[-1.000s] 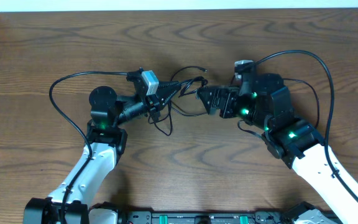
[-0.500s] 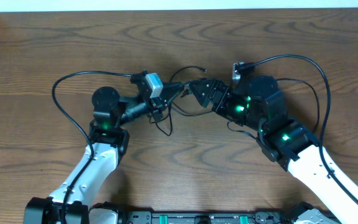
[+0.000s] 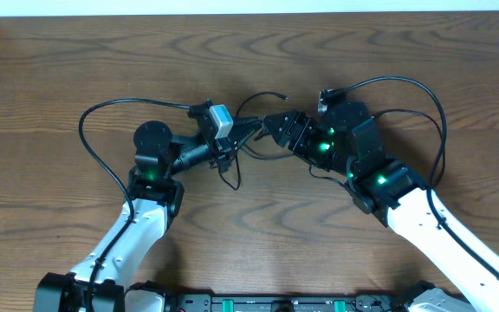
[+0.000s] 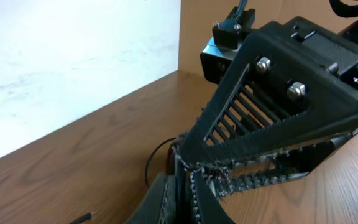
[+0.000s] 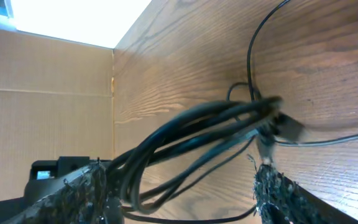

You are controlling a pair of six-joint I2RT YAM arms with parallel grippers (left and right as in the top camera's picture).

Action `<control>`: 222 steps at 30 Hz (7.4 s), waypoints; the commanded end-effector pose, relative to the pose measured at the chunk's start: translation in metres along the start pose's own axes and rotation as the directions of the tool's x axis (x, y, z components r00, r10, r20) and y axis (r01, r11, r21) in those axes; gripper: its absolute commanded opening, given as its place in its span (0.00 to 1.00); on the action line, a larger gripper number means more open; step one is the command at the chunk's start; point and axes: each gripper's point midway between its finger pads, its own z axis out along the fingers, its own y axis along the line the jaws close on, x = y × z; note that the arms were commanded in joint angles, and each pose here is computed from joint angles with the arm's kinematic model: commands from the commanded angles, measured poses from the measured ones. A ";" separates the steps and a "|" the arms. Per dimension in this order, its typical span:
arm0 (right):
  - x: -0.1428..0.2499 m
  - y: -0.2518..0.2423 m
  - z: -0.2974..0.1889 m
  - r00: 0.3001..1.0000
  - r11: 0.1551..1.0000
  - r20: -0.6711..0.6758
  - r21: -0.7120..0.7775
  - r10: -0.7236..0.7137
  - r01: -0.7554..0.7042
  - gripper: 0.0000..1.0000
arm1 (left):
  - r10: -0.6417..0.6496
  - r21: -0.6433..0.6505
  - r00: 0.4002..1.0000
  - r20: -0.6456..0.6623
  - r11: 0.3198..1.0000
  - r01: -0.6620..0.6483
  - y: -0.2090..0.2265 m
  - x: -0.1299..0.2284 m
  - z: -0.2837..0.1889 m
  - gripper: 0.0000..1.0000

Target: Untangle cables

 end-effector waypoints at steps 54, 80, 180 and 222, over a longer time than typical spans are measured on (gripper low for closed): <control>-0.012 -0.032 0.008 0.997 0.990 0.082 0.140 0.009 -0.021 0.01 | -0.077 0.274 0.996 -0.039 0.958 0.085 -0.060 0.001 0.011 0.41; -0.020 -0.018 0.009 0.994 0.996 0.102 0.082 -0.048 0.040 0.01 | -0.212 0.013 0.969 -0.130 0.976 0.216 -0.020 0.033 0.015 0.08; -0.033 -0.041 0.004 0.858 0.839 0.111 0.307 -0.501 0.450 0.01 | -0.240 0.128 0.955 -0.176 0.956 0.263 -0.053 0.038 0.023 0.52; -0.014 -0.063 0.002 0.868 0.808 0.012 0.371 -0.497 0.458 0.01 | -0.239 -0.106 0.960 -0.148 0.969 0.225 -0.012 0.044 0.024 0.07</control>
